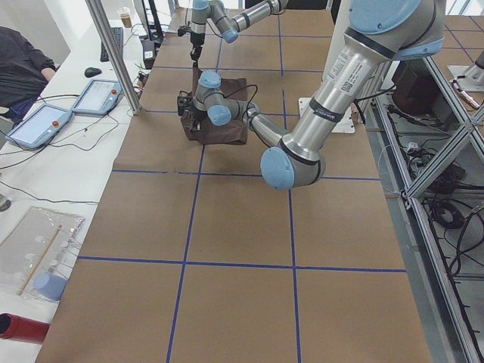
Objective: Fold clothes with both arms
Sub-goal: 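Lift the hem with both grippers and fold it toward the collar, then release the hem and raise both grippers off the folded shirt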
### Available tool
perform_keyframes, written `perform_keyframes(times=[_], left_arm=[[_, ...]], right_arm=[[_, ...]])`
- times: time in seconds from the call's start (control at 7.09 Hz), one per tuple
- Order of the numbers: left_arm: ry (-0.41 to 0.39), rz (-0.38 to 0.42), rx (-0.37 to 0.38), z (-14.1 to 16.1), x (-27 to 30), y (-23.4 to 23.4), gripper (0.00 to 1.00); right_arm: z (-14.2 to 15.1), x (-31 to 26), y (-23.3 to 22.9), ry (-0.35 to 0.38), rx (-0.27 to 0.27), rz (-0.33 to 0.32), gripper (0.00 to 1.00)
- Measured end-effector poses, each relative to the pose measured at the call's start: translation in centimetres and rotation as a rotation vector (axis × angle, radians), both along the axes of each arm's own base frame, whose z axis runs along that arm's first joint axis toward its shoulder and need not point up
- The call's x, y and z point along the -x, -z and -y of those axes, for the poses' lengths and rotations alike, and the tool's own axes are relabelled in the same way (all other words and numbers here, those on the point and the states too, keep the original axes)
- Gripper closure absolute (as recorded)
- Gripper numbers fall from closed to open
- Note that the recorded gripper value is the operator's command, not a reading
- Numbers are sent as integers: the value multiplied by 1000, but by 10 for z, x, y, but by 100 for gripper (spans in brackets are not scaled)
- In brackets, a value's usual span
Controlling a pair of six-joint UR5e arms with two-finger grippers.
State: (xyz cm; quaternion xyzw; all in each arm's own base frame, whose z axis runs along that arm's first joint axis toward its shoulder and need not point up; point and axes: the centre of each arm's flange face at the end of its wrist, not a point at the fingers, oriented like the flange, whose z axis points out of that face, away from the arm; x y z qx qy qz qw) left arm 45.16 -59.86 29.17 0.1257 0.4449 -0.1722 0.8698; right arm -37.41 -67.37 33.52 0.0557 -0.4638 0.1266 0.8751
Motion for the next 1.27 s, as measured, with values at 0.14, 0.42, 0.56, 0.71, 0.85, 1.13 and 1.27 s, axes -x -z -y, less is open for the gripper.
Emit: perform_keyframes(times=[0.14, 0.42, 0.56, 0.71, 0.85, 1.13, 1.27], left_arm=[[2, -2, 2, 6, -6, 7, 96], [4, -3, 3, 10, -10, 12, 0], [4, 2, 5, 12, -10, 10, 0], [8, 6, 5, 15, -7, 9, 0], [15, 8, 4, 20, -1, 9, 0], [23, 9, 7, 25, 7, 12, 0], [24, 3, 4, 24, 9, 16, 0]], right_arm=[[2, 4, 7, 1, -8, 5, 100], [0, 7, 9, 7, -24, 17, 0], [-3, 7, 3, 13, -30, 21, 0], [-7, 7, -5, 20, -41, 31, 0], [-12, 6, -12, 31, -49, 41, 0], [-51, 8, -25, 59, -54, 64, 0], [-85, 9, -30, 71, -41, 81, 1]])
